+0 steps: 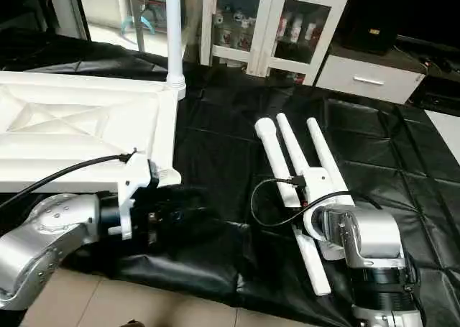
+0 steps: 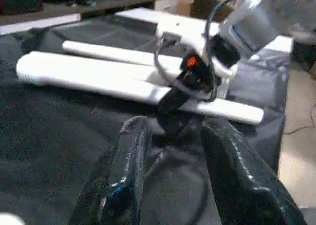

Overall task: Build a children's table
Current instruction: Pick table leg

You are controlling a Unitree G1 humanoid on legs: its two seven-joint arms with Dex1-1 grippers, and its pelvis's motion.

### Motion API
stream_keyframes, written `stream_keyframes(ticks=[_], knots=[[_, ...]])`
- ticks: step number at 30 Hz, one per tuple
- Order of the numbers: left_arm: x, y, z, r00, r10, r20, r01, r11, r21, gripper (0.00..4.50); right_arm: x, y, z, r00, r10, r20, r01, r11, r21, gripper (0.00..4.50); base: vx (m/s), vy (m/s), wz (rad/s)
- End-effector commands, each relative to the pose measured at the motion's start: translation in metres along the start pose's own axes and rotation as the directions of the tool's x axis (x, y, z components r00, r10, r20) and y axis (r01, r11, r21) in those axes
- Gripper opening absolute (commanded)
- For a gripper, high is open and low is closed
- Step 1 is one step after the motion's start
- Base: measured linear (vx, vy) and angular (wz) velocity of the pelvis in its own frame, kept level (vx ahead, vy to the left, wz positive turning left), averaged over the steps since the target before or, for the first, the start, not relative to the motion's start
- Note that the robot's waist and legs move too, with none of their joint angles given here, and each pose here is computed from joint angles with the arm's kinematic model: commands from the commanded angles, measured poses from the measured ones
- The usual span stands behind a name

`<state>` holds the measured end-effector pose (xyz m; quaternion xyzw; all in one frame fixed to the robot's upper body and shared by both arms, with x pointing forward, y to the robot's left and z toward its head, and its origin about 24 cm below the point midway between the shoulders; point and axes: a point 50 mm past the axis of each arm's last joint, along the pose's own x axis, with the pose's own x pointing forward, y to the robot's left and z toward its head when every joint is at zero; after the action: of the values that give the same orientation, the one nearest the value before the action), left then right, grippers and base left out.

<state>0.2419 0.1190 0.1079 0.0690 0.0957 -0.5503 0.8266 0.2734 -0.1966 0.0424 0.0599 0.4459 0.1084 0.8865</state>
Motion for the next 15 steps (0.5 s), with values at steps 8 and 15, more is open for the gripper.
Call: stream_keyframes(ticks=[8,15], knots=[[0.004,0.011,0.001,0.988,0.153,-0.020,-0.154,0.981,-0.114,3.27,-0.020,0.021,0.046,0.949,0.211,0.232,-0.239,0.966,0.101,1.45,0.000,0.000,0.00],[0.031,0.017,0.023,0.968,0.212,0.131,-0.149,0.913,-0.381,3.79,-0.051,0.043,0.093,0.724,0.416,0.550,-0.556,0.824,0.109,1.45,0.000,0.000,0.00]])
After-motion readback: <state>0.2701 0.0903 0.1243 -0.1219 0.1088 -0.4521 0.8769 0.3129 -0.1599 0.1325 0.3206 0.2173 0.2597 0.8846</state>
